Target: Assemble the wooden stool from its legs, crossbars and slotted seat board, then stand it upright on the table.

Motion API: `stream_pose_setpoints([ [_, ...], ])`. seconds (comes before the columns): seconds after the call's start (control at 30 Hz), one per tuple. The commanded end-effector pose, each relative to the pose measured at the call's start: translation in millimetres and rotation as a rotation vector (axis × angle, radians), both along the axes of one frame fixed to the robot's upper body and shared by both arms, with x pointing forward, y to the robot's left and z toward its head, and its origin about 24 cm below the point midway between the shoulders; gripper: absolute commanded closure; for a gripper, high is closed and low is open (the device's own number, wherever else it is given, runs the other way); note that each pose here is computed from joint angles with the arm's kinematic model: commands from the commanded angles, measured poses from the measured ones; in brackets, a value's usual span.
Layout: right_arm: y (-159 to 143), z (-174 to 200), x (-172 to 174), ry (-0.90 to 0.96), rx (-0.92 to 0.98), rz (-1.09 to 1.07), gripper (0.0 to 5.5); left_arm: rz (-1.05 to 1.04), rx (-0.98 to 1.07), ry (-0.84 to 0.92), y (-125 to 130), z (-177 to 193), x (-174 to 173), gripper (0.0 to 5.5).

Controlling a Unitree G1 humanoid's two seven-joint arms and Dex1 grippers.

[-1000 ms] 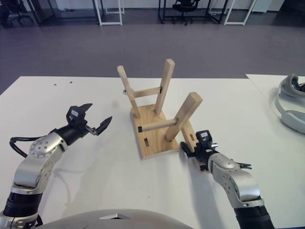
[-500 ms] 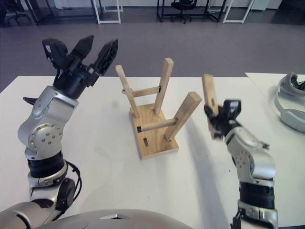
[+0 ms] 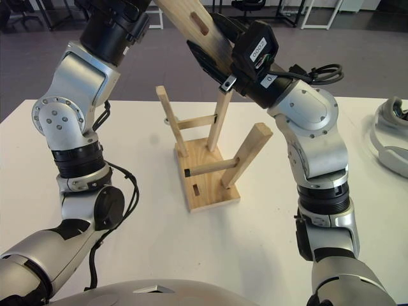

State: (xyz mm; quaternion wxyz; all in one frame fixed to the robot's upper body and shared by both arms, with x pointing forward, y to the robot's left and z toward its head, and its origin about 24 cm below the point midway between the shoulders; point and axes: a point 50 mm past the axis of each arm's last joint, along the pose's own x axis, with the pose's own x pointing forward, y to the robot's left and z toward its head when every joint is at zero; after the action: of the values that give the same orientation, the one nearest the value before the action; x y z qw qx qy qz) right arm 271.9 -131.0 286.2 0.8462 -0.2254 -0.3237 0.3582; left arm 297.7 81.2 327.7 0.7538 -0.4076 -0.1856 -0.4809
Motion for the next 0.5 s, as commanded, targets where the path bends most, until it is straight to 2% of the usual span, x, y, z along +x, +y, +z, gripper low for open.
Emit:
stream_pose_setpoints([
  [0.03, 1.9, 1.5, -1.8, -0.010, 0.000, 0.012, 3.39, -0.001, 0.017, -0.009, -3.5, -0.5, -5.2, 1.90],
  [0.5, 0.7, 0.9, -0.4, -0.021, -0.016, -0.023, 3.39, 0.092, 0.117, 0.048, 1.4, -16.0, 3.4, 4.11],
])
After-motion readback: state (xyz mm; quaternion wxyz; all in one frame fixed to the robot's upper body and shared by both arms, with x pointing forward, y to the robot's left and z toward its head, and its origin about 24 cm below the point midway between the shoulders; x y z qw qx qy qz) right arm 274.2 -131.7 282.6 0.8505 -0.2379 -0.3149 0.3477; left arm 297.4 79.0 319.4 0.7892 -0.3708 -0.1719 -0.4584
